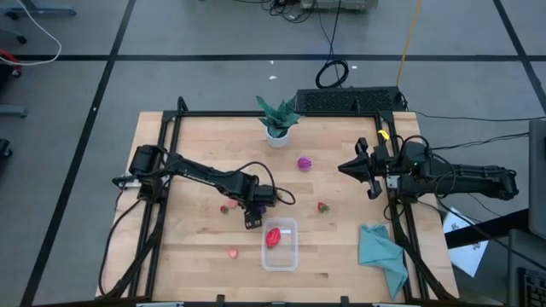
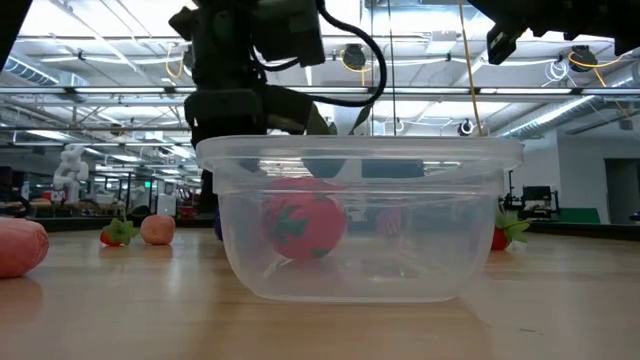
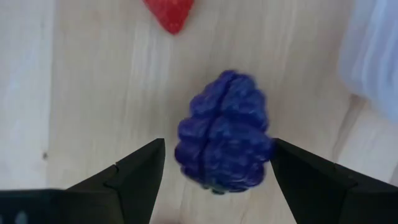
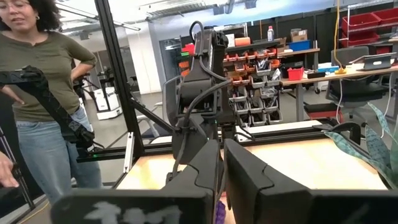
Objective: Pick and placing Produce into tupperware
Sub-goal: Put the purple grapes into the transparent container
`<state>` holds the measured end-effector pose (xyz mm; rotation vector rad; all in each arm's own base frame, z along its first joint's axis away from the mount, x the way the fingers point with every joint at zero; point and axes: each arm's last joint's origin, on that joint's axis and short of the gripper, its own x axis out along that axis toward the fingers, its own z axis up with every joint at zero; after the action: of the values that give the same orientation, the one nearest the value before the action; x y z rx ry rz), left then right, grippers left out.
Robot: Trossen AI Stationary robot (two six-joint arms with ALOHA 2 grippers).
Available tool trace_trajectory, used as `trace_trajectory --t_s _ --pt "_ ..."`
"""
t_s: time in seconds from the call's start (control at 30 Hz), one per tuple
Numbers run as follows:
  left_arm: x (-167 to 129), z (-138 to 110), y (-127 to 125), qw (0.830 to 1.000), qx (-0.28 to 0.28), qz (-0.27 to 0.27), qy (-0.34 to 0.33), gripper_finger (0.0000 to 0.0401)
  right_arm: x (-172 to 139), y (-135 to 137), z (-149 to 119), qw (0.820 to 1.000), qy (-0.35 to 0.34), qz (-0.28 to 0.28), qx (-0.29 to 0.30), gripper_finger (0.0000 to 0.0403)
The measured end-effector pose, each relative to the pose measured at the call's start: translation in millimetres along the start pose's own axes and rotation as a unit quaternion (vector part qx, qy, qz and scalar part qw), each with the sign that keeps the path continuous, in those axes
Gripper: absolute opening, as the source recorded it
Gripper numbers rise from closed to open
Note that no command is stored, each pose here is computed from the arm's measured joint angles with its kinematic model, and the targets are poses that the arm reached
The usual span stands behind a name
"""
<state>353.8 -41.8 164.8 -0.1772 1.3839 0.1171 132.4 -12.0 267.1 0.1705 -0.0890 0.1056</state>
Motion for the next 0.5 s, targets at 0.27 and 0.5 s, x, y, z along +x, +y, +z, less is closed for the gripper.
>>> trace_trajectory --t_s 0.27,0.5 --pt "7.7 -5.6 5.7 1.0 -0.009 -0.01 0.013 0.0294 0.0 0.0 0.0 1.0 0.0 0.0 0.0 0.0018" --pt "7.7 -3.8 5.8 1.0 -0.009 0.0 0.002 0.0294 1.0 -0.4 -0.8 1.0 0.003 -0.001 0.001 0.0018"
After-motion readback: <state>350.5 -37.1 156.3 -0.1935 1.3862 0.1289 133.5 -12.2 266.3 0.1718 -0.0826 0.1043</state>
